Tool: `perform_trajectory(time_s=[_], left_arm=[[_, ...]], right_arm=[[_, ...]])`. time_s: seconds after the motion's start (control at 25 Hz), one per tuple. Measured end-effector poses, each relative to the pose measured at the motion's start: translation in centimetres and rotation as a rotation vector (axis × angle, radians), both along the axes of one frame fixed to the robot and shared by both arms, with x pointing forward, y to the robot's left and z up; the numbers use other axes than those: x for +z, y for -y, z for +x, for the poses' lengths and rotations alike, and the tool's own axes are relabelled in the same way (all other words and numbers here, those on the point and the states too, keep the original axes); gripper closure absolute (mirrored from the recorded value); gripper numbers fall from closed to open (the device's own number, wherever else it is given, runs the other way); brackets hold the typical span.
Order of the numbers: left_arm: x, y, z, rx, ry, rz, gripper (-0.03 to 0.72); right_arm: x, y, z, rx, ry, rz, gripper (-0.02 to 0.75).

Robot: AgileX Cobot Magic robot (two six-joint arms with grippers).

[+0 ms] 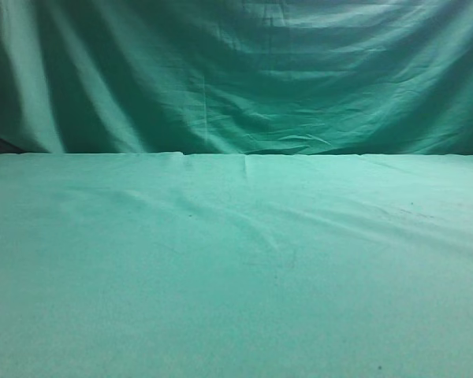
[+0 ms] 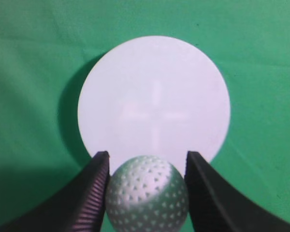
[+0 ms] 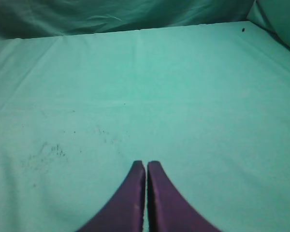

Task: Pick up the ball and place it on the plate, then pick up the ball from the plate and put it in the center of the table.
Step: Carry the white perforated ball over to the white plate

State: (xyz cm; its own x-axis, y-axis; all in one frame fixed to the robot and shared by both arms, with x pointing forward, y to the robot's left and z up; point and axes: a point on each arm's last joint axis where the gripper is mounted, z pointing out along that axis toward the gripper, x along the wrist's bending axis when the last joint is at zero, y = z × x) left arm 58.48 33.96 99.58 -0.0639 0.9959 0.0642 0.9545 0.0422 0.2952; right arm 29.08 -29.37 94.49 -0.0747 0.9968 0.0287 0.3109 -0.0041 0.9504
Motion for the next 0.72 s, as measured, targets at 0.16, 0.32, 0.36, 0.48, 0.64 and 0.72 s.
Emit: perform_trajectory(time_s=[0.16, 0.32, 0.36, 0.48, 0.64, 0.72], left_arm=[[-1.5, -0.4, 0.8, -0.023, -0.007, 0.040, 0.382], [-2.4, -0.6, 1.3, -0.045, -0.006, 0.072, 0.382], [-2.4, -0.7, 1.4, -0.049, 0.001, 0.077, 0.382], [-2.5, -0.7, 1.6, -0.056, 0.016, 0.084, 0.382], [-2.5, -0.7, 1.7, -0.057, 0.030, 0.085, 0.337], [-2.5, -0.6, 1.7, -0.050, 0.035, 0.073, 0.255]], right_arm=[[-0.1, 0.0, 0.0, 0.000, -0.002, 0.000, 0.738], [-0.1, 0.0, 0.0, 0.000, -0.002, 0.000, 0.738], [-0.1, 0.0, 0.0, 0.000, -0.002, 0.000, 0.738], [-0.1, 0.0, 0.0, 0.000, -0.002, 0.000, 0.738], [-0.1, 0.0, 0.0, 0.000, -0.002, 0.000, 0.738], [-0.1, 0.0, 0.0, 0.000, -0.002, 0.000, 0.738]])
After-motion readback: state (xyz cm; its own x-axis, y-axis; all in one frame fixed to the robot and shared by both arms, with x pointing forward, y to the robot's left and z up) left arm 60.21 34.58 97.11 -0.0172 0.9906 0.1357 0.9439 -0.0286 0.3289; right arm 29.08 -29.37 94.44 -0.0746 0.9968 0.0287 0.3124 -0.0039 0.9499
